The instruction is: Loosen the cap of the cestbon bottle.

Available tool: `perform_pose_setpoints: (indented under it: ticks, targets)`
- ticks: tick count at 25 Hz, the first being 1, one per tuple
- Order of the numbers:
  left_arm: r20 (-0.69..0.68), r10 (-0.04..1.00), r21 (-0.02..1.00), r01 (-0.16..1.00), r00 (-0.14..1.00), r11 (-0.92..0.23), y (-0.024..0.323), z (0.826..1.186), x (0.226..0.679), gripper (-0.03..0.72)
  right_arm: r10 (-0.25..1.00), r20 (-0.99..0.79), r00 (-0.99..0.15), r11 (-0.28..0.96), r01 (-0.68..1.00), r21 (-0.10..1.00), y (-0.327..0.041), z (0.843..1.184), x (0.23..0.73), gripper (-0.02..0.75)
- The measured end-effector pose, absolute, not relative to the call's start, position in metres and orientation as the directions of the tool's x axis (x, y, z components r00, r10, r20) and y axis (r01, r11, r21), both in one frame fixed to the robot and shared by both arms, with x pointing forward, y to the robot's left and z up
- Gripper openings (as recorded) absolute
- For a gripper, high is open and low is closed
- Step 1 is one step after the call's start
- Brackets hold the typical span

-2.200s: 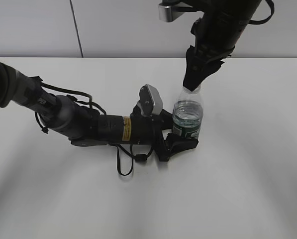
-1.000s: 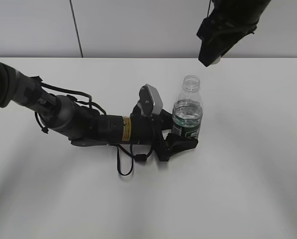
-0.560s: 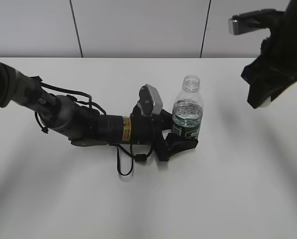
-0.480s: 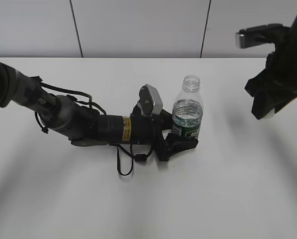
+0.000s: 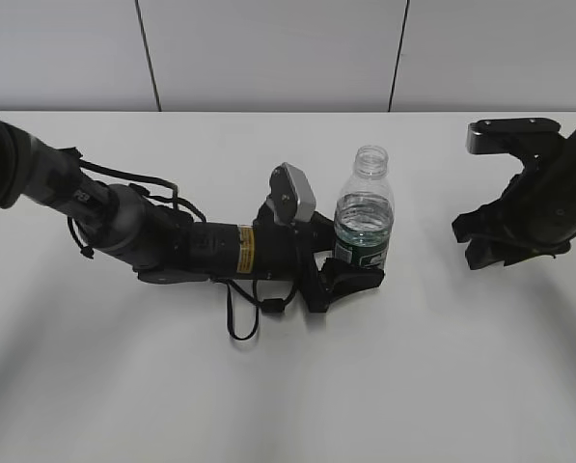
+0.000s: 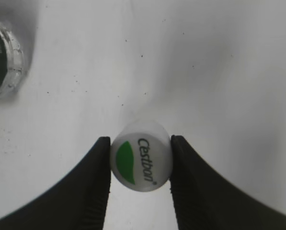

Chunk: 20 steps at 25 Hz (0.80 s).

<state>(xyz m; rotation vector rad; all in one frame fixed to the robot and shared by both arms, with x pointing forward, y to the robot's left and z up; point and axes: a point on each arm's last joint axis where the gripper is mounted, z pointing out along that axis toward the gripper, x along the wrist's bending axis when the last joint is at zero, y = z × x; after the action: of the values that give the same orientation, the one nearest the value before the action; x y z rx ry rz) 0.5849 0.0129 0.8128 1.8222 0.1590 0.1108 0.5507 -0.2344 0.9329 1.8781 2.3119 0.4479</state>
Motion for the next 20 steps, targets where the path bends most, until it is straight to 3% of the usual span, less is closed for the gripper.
perform_pose_setpoints:
  ticks: [8, 20]
  targets:
    - [-0.009, 0.167, 0.967, 0.051, 0.986, -0.249, 0.013, 0.813, 0.585, 0.523, 0.979, 0.103, -0.174, 0.142, 0.955, 0.262, -0.233, 0.899, 0.555, 0.294]
    - [-0.009, 0.167, 0.967, 0.051, 0.986, -0.249, 0.013, 0.813, 0.585, 0.523, 0.982, 0.104, -0.16, 0.128, 0.957, 0.262, -0.233, 0.888, 0.558, 0.294]
